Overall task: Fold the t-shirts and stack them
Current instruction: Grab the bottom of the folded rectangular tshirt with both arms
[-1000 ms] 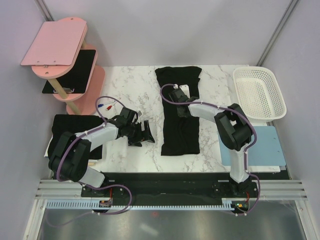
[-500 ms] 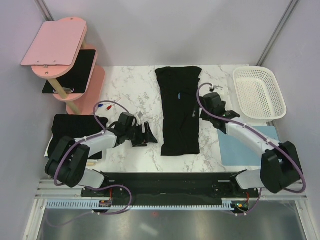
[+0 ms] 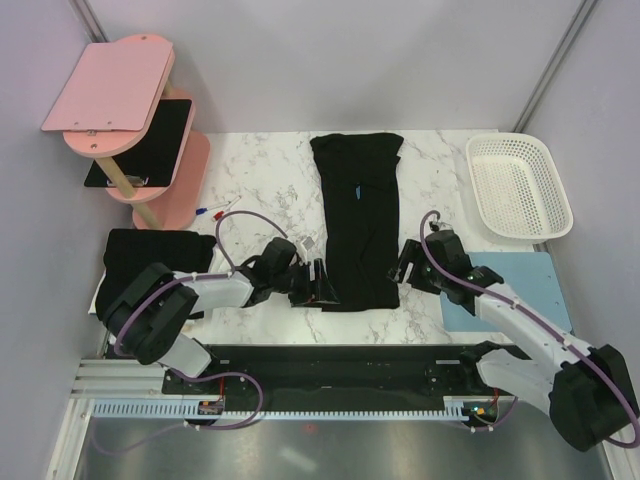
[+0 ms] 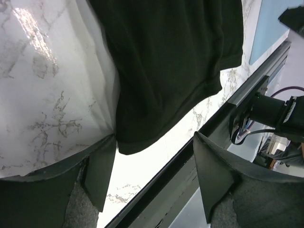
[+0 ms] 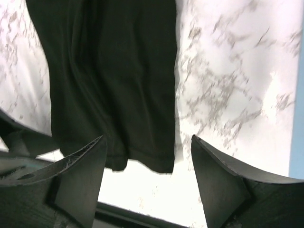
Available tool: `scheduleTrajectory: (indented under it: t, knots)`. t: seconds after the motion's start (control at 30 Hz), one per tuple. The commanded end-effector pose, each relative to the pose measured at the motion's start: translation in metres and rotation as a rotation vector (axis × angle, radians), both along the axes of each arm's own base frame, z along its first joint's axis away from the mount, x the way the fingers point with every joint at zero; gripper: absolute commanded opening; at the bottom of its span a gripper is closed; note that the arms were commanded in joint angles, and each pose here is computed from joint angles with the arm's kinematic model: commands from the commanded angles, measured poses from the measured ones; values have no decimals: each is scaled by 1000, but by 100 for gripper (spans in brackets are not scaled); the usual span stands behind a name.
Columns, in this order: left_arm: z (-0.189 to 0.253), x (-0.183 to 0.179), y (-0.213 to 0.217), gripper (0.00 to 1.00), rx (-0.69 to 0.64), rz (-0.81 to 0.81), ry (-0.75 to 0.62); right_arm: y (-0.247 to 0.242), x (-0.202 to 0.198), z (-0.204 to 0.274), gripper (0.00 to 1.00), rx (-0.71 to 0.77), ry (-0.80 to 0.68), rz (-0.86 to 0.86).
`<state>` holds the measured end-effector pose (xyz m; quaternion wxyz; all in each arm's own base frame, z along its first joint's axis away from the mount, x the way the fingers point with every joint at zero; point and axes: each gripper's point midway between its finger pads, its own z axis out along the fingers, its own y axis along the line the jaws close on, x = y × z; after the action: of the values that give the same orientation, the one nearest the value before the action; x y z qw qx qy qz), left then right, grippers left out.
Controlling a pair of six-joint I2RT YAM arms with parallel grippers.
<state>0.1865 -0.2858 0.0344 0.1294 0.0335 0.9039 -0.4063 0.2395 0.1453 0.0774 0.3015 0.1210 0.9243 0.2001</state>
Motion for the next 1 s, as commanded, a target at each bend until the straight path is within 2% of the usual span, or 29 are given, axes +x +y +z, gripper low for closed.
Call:
scheduleTrajectory:
  t: [0.0,0.13,0.2,0.23,0.5,0.57,0.6,0.63,0.67,0.7,0.73,0.77,0.97]
  knots:
    - [-45,-24,30,73,192,69,126,10,-29,-3,77,103,62,24]
    - [-49,-23,31,68,210,74,123,10,-48,-29,73,134,130,28]
    - [-52,-23,32,62,218,73,129,14,-50,-36,72,162,139,21]
    - [-52,-22,30,61,217,72,128,14,-58,-46,69,172,168,23]
    - [-54,-20,28,50,223,69,131,17,-57,-68,66,203,158,-5]
    - [-55,-20,28,47,226,67,134,19,-54,-70,62,210,158,-5]
    - [-56,-20,28,41,228,67,136,20,-54,-71,59,210,161,-5]
    - [-56,-20,27,36,229,67,137,19,-54,-73,40,204,165,-4]
    - [-57,-22,28,32,231,62,143,19,-55,-77,27,197,177,-3]
    - [-57,-22,29,16,235,63,146,20,-57,-78,7,198,186,1]
    - [-56,-23,30,6,239,64,148,20,-58,-79,2,194,192,5]
    - [-57,-23,31,2,246,71,149,19,-61,-80,0,184,204,9]
    - [-45,-33,51,2,299,111,146,5,-74,-78,0,126,201,8]
